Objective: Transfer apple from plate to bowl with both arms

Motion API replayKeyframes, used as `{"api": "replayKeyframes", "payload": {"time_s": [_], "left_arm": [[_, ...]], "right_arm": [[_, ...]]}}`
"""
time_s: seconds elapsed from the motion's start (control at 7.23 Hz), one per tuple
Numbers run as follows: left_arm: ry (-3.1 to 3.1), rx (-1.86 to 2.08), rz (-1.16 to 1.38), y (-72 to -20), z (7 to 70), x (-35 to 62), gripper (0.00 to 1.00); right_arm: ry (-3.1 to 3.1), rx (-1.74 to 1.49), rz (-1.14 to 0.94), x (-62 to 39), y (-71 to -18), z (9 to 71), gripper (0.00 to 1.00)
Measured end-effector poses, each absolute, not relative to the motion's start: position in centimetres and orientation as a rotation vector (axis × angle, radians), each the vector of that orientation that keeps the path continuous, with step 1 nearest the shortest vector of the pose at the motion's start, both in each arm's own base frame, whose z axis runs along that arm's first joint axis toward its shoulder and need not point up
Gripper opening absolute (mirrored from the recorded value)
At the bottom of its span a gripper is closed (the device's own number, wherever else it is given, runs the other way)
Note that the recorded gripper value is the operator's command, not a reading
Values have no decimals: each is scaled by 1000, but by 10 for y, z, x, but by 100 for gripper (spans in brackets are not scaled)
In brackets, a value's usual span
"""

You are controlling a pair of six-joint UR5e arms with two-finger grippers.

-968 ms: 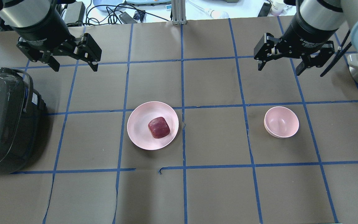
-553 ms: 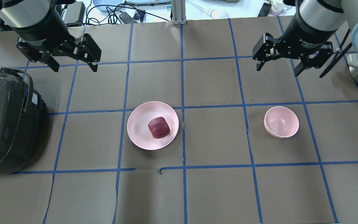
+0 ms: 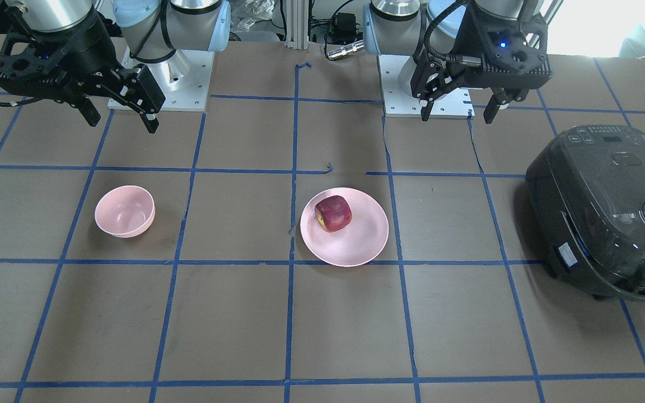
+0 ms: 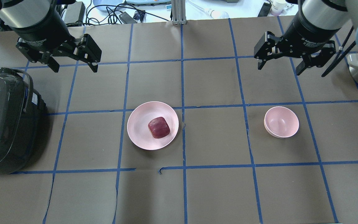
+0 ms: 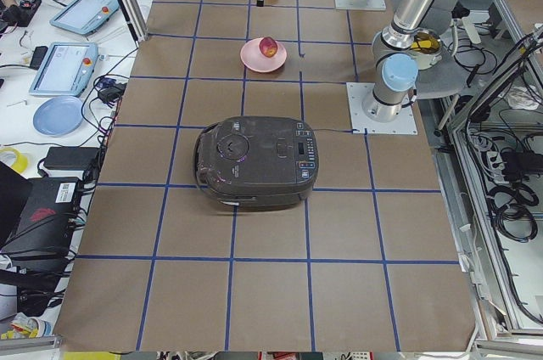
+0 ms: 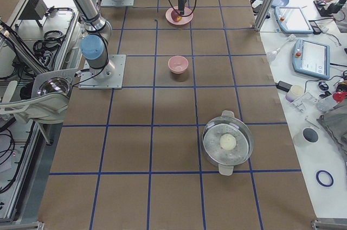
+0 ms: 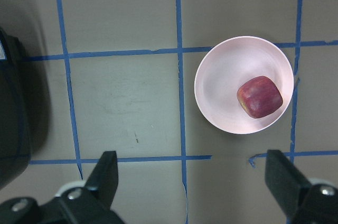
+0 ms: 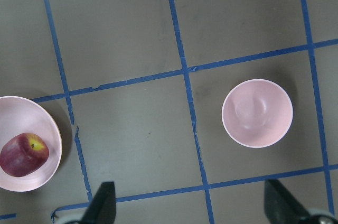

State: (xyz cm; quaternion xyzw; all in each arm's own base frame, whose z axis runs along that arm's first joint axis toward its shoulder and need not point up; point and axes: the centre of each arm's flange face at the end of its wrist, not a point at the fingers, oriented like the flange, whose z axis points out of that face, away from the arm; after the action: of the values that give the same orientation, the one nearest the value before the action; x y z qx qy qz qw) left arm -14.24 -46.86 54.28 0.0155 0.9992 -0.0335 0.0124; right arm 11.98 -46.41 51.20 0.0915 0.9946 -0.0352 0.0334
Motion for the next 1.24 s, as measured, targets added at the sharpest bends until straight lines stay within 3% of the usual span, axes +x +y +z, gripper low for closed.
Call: {"api": "replayKeyframes", "payload": {"time_s": [1.24], "left_arm": [[3118,45,-63,-467,541,-142,100]], "right_arm": [[3082,291,-116,117,-462,513,100]]}}
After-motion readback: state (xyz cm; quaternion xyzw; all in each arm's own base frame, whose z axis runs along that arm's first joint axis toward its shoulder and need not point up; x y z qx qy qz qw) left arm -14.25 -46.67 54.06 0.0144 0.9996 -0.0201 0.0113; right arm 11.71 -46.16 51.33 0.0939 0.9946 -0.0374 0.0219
